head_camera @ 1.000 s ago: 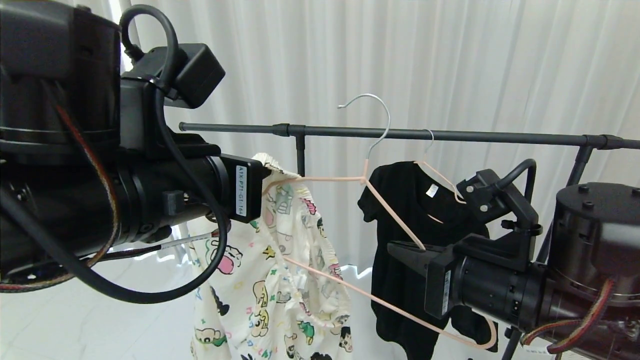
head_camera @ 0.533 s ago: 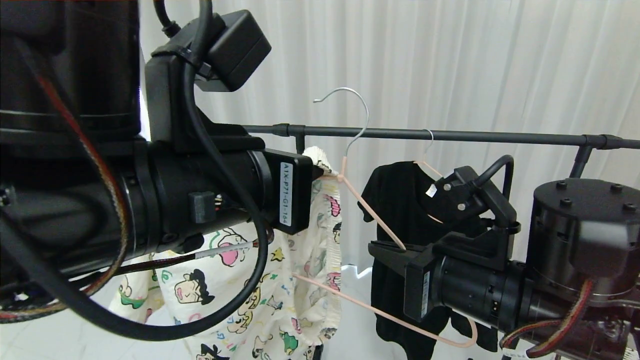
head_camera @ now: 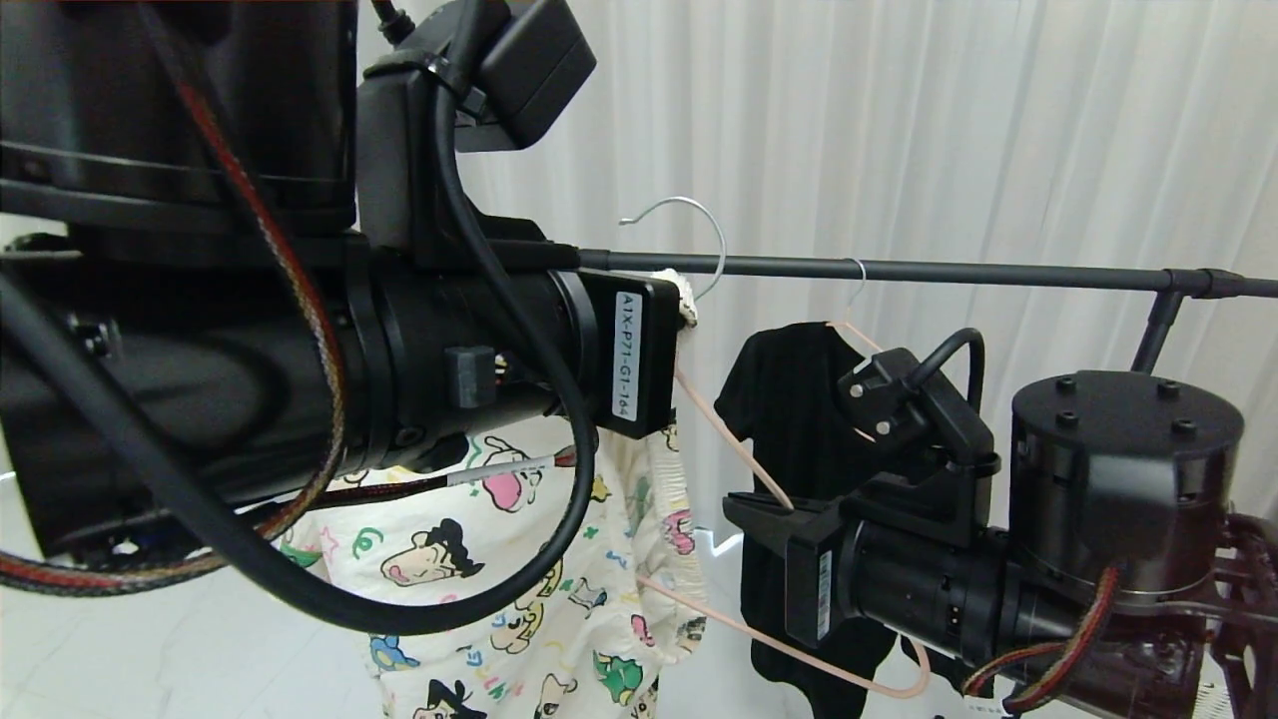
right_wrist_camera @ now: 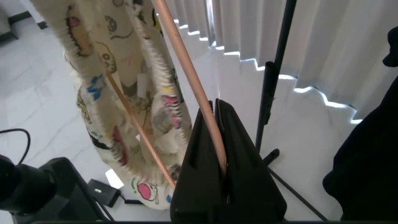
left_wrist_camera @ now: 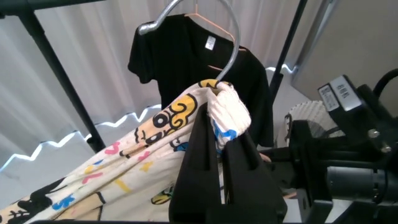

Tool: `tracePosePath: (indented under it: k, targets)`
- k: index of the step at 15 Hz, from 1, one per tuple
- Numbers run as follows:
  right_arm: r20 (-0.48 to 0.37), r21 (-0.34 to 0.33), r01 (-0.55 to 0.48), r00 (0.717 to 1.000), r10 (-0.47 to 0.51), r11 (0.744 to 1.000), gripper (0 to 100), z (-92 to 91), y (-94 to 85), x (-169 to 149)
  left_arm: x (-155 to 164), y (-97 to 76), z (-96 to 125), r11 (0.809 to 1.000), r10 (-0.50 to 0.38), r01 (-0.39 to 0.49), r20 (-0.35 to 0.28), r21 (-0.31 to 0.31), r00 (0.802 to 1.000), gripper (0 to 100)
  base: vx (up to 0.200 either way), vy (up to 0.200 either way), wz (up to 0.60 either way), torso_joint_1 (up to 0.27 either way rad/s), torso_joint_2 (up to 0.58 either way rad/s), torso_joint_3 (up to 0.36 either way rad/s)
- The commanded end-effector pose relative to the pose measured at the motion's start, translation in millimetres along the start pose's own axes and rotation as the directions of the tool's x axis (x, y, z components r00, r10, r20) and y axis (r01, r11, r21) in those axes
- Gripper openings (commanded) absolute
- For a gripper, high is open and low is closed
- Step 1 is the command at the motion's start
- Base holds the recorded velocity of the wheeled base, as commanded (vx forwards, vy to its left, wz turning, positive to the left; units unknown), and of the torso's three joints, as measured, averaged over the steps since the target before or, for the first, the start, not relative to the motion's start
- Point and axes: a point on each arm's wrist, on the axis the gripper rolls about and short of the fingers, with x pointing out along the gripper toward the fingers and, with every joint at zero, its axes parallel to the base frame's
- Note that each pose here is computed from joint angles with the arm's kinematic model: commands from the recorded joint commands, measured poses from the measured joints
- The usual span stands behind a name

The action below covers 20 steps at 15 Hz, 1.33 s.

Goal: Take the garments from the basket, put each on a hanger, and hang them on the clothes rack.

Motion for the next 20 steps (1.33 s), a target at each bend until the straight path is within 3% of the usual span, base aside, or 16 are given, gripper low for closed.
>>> tracePosePath:
  k: [1,4,8,10,14,20]
  targets:
    - [-0.01,-0.001,0.005,1.0,-0.005,1.0,0,-2.4,-1.0,3,1,-0.3,-2,1.0,0.001,-0.001,-0.008,0.003,1.0,0,0.0,0.0,0.0,0.0,0.0,0.0]
    - [0.003,-0.003,0.028,1.0,-0.028,1.0,0,-1.4,-1.8,1,6,14.7,-12,0.997,0.07,-0.069,-0.043,0.016,0.997,0,0.0,0.0,0.0,0.0,0.0,0.0]
    - [0.012,-0.036,0.033,0.999,-0.033,0.999,0,-3.3,3.2,-6,14,36.3,-4,0.975,0.221,-0.221,-0.022,0.026,0.975,0,0.0,0.0,0.0,0.0,0.0,0.0]
    - [0.031,-0.048,0.019,0.999,-0.018,0.999,0,-1.6,6.3,-4,17,34.0,-7,0.974,0.226,-0.225,-0.032,0.041,0.974,0,0.0,0.0,0.0,0.0,0.0,0.0]
    - [0.05,-0.053,0.014,0.999,-0.011,0.998,0,-0.5,8.2,4,16,3.9,-13,0.99,0.125,-0.121,-0.045,0.079,0.991,0,0.0,0.0,0.0,0.0,0.0,0.0]
    - [0.082,-0.04,0.113,0.991,-0.109,0.993,0,3.3,-2.7,4,17,7.2,-18,0.986,0.152,-0.147,-0.06,0.083,0.987,0,0.0,0.0,0.0,0.0,0.0,0.0]
